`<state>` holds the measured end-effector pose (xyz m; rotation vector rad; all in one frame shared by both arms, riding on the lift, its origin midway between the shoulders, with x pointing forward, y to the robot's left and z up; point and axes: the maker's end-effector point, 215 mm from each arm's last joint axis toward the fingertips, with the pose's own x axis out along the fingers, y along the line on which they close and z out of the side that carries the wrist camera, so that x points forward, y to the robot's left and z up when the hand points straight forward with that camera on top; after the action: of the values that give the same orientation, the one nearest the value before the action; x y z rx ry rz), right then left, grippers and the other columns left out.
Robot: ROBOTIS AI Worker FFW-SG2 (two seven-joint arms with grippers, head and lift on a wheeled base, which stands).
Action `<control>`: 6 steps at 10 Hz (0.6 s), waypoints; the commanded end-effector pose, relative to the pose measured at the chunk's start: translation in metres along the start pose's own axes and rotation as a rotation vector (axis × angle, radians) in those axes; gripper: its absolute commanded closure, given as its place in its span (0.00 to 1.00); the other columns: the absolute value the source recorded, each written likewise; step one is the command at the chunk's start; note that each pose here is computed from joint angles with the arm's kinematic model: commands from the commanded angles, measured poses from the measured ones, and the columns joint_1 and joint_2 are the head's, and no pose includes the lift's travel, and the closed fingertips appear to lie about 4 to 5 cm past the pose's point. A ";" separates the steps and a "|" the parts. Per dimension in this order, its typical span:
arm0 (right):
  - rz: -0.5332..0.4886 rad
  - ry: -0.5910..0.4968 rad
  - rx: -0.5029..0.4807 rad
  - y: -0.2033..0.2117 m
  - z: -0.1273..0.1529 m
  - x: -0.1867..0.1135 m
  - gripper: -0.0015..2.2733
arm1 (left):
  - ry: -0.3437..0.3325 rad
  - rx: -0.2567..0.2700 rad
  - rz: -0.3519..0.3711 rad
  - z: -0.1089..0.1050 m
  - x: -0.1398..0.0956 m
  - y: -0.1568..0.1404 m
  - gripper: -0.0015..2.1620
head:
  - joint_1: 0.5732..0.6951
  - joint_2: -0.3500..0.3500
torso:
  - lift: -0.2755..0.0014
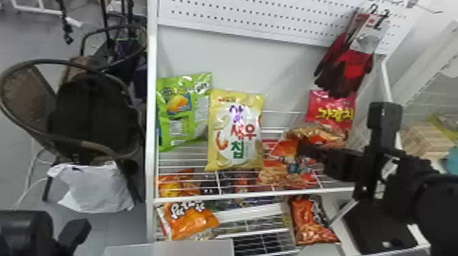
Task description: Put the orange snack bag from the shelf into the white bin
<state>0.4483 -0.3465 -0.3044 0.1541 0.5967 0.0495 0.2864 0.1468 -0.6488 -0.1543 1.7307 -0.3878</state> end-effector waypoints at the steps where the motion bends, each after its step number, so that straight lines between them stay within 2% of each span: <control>1: 0.030 0.037 0.022 0.013 -0.019 -0.019 0.99 | 0.004 0.002 0.002 0.000 -0.001 -0.001 0.99 | 1.00 0.06 | 1.00; 2: 0.068 0.064 0.030 0.027 -0.031 -0.029 0.99 | 0.002 0.002 0.002 0.002 -0.002 0.000 0.99 | 1.00 0.07 | 1.00; 6: 0.215 0.055 0.061 0.081 -0.049 -0.056 0.99 | 0.001 0.003 0.001 0.002 -0.002 -0.001 0.99 | 1.00 0.15 | 1.00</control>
<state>0.3801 -0.2714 -0.2990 0.2674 0.6277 0.2344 0.2896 0.1469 -0.6474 -0.1520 1.7276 -0.3891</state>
